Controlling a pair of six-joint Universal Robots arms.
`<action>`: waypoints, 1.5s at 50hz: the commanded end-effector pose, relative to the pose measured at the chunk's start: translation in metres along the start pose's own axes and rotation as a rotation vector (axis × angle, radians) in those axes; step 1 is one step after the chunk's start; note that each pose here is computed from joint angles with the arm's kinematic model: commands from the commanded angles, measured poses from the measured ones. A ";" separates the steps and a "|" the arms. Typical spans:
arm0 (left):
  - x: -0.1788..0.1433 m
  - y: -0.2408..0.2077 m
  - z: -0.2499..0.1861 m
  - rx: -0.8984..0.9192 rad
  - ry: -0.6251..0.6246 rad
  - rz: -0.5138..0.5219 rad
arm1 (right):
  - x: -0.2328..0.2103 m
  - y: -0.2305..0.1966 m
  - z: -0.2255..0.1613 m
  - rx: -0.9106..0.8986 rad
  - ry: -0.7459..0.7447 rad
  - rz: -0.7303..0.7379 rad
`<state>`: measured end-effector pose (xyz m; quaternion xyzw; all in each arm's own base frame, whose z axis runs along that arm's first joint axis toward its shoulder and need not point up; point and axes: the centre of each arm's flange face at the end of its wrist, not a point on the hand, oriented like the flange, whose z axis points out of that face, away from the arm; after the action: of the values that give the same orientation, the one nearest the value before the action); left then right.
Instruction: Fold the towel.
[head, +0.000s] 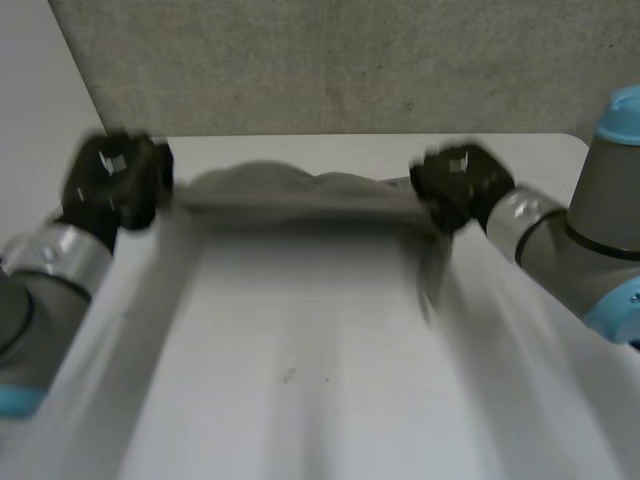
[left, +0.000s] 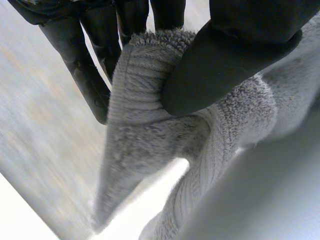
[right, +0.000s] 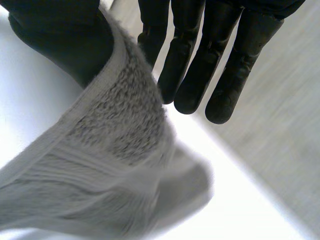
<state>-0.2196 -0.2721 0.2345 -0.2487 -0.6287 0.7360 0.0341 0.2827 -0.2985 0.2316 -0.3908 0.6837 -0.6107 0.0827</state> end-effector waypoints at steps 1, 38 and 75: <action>0.028 0.047 -0.029 -0.227 0.113 0.073 | -0.011 0.061 -0.009 -0.342 -0.147 -0.031; 0.016 0.031 -0.030 -0.201 0.070 0.082 | 0.029 0.088 -0.039 -0.153 0.056 0.505; -0.004 0.039 0.015 -0.452 0.205 0.191 | 0.027 0.034 -0.025 -0.452 -0.125 -0.346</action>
<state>-0.1996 -0.2633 0.2228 -0.3471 -0.7480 0.5656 -0.0155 0.2177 -0.2803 0.2377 -0.5349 0.7278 -0.4281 -0.0323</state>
